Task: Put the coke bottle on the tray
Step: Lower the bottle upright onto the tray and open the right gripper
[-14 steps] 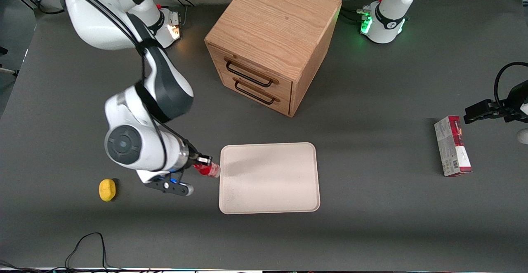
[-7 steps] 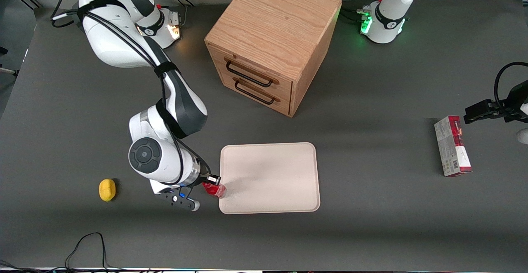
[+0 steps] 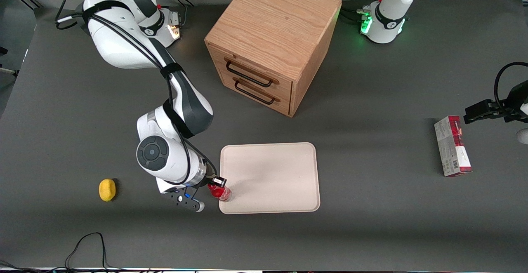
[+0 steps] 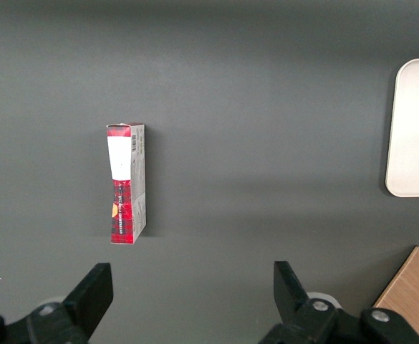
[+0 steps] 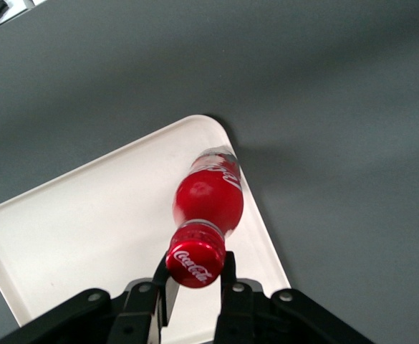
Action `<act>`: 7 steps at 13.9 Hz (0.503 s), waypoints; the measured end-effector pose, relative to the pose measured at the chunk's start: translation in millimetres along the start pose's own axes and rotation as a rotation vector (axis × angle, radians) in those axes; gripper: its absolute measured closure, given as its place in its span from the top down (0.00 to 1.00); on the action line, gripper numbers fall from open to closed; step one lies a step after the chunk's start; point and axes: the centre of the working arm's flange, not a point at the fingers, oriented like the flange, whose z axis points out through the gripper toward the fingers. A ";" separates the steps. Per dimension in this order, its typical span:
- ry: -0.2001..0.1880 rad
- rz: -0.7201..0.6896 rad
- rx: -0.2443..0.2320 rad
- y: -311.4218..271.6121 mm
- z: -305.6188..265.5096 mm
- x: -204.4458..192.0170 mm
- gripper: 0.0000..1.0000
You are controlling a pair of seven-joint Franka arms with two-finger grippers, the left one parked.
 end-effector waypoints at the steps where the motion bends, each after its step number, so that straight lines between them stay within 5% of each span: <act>1: 0.007 0.015 0.009 -2.2 1.2 -0.3 0.28; 7: 0.013 0.027 0.018 -10.0 14.3 -5.2 0.28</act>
